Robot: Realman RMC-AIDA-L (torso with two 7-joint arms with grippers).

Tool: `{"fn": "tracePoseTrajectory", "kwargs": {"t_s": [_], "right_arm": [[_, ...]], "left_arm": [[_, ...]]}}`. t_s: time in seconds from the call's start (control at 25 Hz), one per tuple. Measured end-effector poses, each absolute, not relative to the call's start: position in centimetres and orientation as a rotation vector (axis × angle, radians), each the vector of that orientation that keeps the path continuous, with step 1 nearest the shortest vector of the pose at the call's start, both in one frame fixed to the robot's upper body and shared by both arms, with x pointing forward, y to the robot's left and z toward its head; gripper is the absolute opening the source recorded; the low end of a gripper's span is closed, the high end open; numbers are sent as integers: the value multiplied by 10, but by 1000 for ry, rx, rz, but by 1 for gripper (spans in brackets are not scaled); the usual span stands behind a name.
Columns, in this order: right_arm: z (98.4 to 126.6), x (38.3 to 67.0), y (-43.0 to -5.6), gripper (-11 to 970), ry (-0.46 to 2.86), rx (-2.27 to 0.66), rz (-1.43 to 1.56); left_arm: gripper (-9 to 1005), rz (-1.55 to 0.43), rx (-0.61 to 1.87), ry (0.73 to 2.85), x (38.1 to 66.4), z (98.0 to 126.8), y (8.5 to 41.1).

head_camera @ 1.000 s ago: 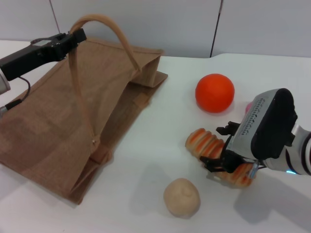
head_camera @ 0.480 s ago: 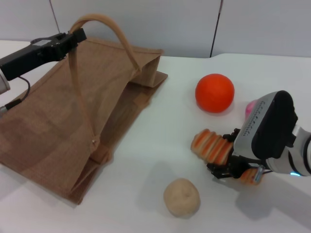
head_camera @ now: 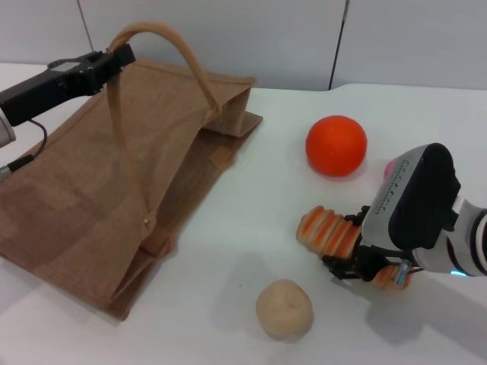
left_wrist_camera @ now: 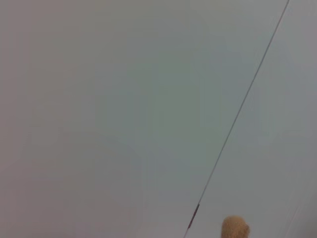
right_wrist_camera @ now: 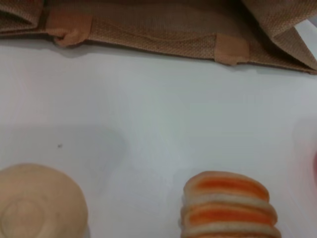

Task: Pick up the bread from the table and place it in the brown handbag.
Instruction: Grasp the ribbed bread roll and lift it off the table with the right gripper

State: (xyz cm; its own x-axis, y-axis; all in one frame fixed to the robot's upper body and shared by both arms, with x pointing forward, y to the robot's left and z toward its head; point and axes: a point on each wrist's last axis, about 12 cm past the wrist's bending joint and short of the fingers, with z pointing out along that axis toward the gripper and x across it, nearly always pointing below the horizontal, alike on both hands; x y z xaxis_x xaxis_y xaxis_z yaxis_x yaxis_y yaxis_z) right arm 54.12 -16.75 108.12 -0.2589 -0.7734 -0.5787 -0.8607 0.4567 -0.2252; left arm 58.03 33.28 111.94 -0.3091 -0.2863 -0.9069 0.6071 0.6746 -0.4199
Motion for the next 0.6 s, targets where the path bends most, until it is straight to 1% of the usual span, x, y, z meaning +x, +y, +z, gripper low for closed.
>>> {"fn": "tracePoseTrajectory", "kwargs": {"t_s": [0.6], "right_arm": [[1086, 541, -167, 711, 2040, -1368, 174]], "left_arm": [[175, -910, 267, 1660, 580, 1120, 332]]}}
